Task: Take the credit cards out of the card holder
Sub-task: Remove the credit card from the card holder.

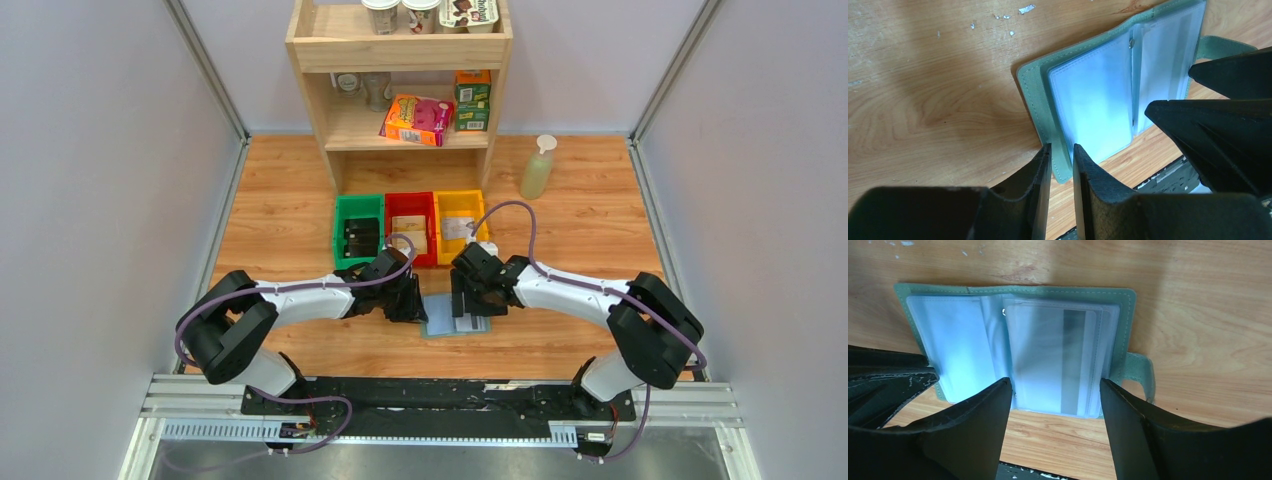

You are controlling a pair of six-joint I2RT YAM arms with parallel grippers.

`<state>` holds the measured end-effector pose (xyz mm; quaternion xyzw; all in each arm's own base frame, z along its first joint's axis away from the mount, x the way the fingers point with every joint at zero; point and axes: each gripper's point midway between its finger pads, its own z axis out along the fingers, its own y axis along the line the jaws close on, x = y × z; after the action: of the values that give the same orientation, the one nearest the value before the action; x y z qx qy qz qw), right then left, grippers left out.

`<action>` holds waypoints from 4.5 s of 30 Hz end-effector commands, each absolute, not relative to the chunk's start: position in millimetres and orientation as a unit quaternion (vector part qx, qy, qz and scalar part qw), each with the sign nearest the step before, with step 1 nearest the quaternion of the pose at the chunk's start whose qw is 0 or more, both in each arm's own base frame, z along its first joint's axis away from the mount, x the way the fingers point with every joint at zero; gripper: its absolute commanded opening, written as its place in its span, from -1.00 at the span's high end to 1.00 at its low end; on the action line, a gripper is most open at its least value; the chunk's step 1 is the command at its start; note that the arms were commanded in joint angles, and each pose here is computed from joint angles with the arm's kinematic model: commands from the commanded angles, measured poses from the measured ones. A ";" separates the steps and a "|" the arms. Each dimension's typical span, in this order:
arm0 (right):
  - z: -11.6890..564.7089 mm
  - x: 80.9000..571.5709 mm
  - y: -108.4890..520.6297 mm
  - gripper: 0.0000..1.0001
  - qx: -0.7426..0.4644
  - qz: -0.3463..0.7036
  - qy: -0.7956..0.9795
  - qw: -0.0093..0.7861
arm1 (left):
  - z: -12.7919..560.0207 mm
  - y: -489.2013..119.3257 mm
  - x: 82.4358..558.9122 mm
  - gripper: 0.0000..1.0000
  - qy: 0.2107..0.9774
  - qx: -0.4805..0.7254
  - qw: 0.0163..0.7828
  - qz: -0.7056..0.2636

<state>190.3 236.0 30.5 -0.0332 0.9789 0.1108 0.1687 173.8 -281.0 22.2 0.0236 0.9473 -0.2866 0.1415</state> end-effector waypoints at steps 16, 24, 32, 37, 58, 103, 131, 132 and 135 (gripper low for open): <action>55.8 199.9 237.1 -0.48 -0.038 0.117 0.971 0.205 | 28.6 -290.8 173.3 0.45 0.944 0.037 0.139 -0.298; 66.6 207.3 240.3 -0.37 -0.046 0.118 0.967 0.221 | 28.7 -291.0 172.8 0.45 0.944 0.037 0.139 -0.298; 49.0 211.1 237.8 -0.23 -0.047 0.094 0.971 0.214 | 29.0 -290.9 172.7 0.45 0.944 0.037 0.139 -0.298; 38.3 208.7 239.1 -0.15 -0.051 0.093 0.973 0.203 | 28.6 -291.4 172.2 0.45 0.944 0.039 0.138 -0.298; 41.0 202.8 239.3 -0.35 -0.073 0.061 0.975 0.203 | 30.5 -295.1 173.7 0.45 0.943 0.045 0.138 -0.299; 34.8 204.5 232.7 -0.37 -0.079 0.045 0.976 0.198 | 28.7 -297.1 172.1 0.44 0.943 0.048 0.132 -0.301; 65.8 196.3 263.9 -0.38 -0.084 0.146 0.965 0.202 | 29.6 -299.1 171.7 0.44 0.943 0.052 0.131 -0.303; 67.9 195.8 264.6 -0.38 -0.084 0.149 0.964 0.204 | 29.1 -299.0 171.6 0.44 0.943 0.052 0.130 -0.302; 79.6 194.7 269.6 -0.37 -0.083 0.177 0.957 0.212 | 28.9 -298.9 171.2 0.44 0.943 0.052 0.130 -0.303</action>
<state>191.9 249.1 52.3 -0.0885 0.9723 0.1127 0.1848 169.3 -289.9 22.3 0.0375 0.9477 -0.2916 0.1241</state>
